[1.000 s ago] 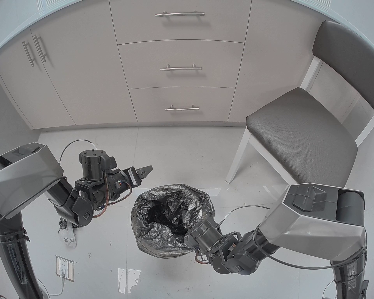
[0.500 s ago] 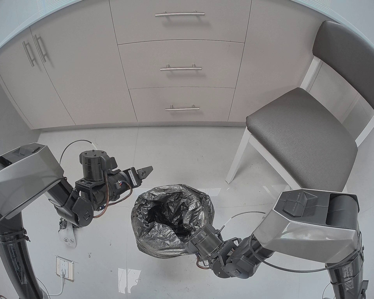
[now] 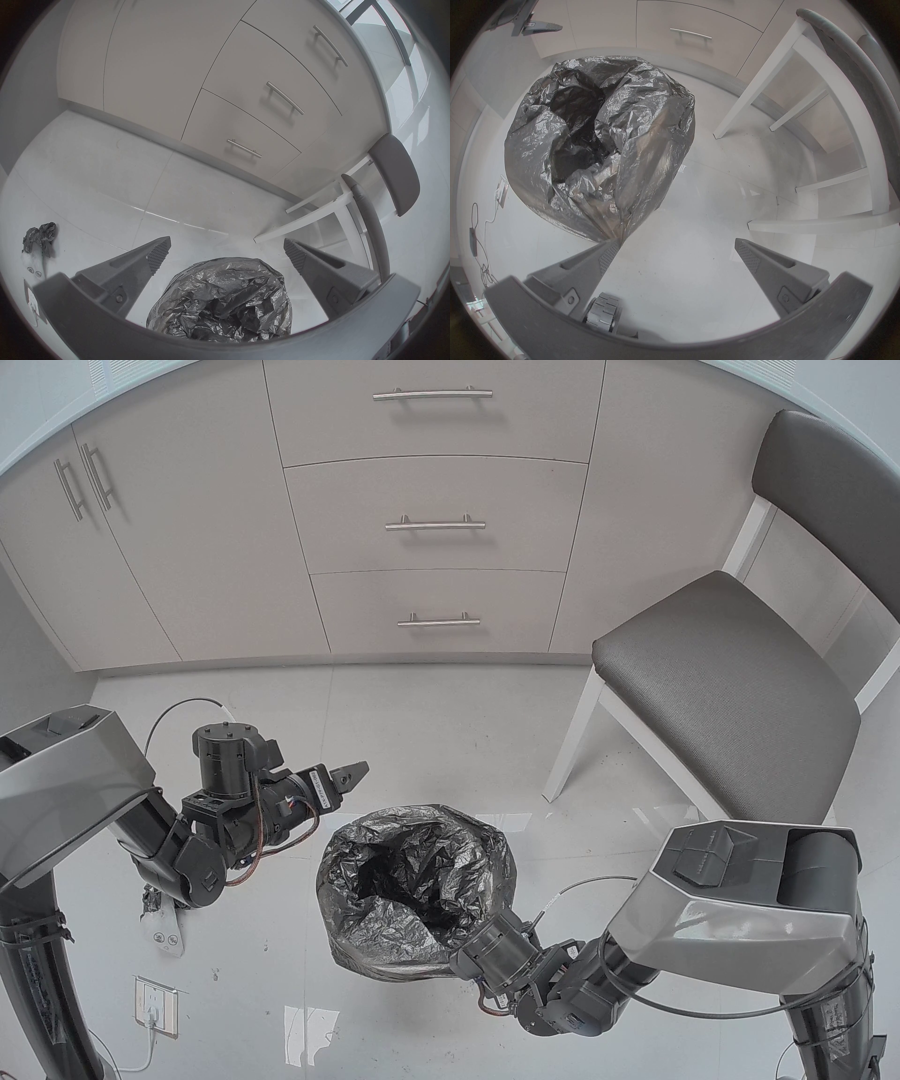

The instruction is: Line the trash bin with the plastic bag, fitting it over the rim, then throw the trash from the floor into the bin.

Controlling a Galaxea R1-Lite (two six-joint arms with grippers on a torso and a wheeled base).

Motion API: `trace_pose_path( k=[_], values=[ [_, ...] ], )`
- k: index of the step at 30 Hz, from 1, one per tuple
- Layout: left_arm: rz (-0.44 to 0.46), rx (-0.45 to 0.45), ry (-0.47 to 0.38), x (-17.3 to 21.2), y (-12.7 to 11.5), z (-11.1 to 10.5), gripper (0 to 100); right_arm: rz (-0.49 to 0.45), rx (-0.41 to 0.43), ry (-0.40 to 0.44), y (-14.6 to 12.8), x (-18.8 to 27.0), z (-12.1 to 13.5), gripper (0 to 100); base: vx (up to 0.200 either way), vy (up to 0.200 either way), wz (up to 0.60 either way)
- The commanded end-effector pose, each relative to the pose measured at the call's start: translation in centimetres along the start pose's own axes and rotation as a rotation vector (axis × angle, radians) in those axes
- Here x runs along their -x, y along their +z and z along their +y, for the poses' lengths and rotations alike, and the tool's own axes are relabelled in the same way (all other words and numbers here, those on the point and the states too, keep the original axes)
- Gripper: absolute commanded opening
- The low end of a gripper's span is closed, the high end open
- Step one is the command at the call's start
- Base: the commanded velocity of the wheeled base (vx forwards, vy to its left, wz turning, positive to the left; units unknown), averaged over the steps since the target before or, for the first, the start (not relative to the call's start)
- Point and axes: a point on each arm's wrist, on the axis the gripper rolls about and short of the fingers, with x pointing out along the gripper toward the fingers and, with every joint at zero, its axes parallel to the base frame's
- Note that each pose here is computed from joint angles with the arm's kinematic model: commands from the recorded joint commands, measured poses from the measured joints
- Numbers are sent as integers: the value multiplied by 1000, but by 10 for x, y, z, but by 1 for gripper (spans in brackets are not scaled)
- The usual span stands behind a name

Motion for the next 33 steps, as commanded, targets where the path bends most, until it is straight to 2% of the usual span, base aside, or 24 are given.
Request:
trace_pose_path(
  k=[1,4,11,16,23,29,33],
  values=[
    [4,1,2,-1,-1,1,100,13,15,-8,-6,0,-1,100,0,0,0],
    [12,0,6,-3,-4,3,100,12,23,-2,-8,7,-3,100,0,0,0],
    [17,-2,9,-3,-6,4,100,-79,-21,42,22,41,-11,100,0,0,0],
    [28,-6,12,-5,-9,5,100,-120,-19,60,35,50,-10,100,0,0,0],
    [78,-105,38,-17,-30,17,100,-146,-37,50,52,27,2,100,0,0,0],
    [70,-120,41,-25,-41,25,100,-178,-45,33,72,6,4,100,0,0,0],
    [90,-164,53,-30,-49,33,100,-185,-59,17,79,-8,3,100,0,0,0]
  ],
)
